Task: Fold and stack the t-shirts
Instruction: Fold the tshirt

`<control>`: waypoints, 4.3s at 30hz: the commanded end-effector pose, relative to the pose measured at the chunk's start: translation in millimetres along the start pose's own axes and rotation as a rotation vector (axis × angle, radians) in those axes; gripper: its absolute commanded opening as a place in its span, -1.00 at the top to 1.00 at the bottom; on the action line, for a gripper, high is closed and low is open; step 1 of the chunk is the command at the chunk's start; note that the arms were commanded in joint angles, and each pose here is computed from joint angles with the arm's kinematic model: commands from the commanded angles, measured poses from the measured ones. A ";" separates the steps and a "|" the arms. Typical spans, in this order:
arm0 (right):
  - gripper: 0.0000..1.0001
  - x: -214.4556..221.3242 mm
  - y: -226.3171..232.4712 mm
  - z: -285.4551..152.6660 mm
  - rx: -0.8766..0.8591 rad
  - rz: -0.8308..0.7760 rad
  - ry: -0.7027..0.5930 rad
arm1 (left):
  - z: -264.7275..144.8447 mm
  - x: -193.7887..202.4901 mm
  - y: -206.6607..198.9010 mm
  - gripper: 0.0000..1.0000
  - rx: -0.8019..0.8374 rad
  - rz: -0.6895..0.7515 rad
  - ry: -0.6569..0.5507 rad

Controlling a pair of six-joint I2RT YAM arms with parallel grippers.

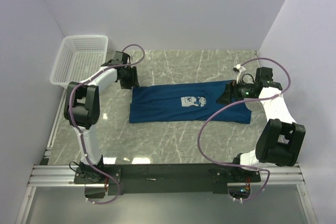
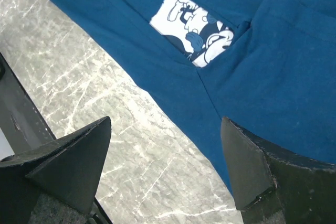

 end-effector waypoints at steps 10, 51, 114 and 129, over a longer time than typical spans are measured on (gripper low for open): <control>-0.85 -8.7 3.5 -4.5 0.004 -0.045 -0.036 | 5.9 7.2 6.5 0.14 -0.102 -0.045 -0.023; -0.82 10.1 -151.4 1.4 0.654 0.327 0.194 | 18.4 -32.3 12.5 0.99 -0.007 -0.065 0.003; 0.49 44.0 -203.9 32.3 0.451 0.551 0.246 | 23.1 -41.8 21.3 0.99 0.137 -0.186 0.062; 0.99 39.4 -210.1 14.3 0.505 0.540 0.208 | 22.2 -52.3 38.6 0.99 0.161 -0.264 0.058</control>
Point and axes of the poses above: each gripper's point midway between its finger pads, its own z axis out along the fingers, its own y axis along the line the jaws close on, x = y × z, the point moved 8 cm from there along -z, back along the fingers, and after that the axes turned 14 degrees about -z, right-handed, at the moved point
